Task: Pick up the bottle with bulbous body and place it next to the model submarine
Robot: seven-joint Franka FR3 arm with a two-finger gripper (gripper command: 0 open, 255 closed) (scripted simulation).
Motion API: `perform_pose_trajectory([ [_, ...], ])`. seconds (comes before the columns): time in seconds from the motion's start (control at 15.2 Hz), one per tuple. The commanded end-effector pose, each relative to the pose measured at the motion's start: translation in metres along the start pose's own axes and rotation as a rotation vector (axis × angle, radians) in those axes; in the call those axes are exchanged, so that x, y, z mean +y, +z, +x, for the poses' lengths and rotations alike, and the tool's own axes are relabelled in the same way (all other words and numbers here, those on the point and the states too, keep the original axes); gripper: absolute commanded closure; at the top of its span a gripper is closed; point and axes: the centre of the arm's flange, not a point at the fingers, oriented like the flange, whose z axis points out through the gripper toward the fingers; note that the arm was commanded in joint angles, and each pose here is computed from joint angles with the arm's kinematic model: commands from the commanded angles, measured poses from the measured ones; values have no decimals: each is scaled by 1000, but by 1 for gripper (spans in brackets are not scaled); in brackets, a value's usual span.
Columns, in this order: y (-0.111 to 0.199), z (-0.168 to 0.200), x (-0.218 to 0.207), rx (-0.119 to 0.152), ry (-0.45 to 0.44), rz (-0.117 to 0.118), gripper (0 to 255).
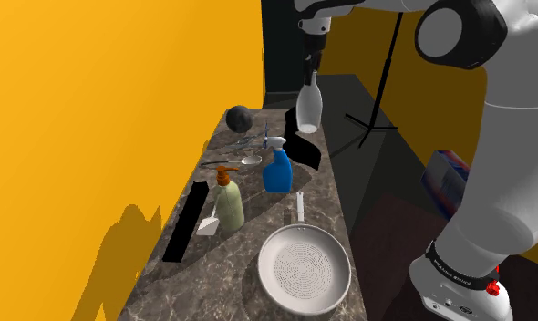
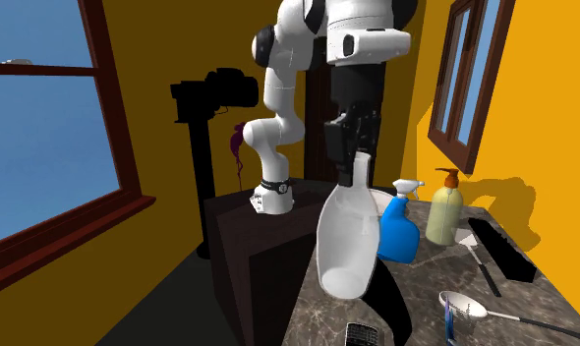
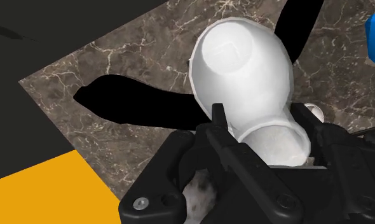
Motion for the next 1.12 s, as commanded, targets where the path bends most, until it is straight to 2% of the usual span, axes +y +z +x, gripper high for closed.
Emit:
perform_pose_trajectory([
  [0.0, 2, 12, -22, 1, 1, 0, 255],
  [1.06, 5, 105, -212, 1, 1, 0, 255],
])
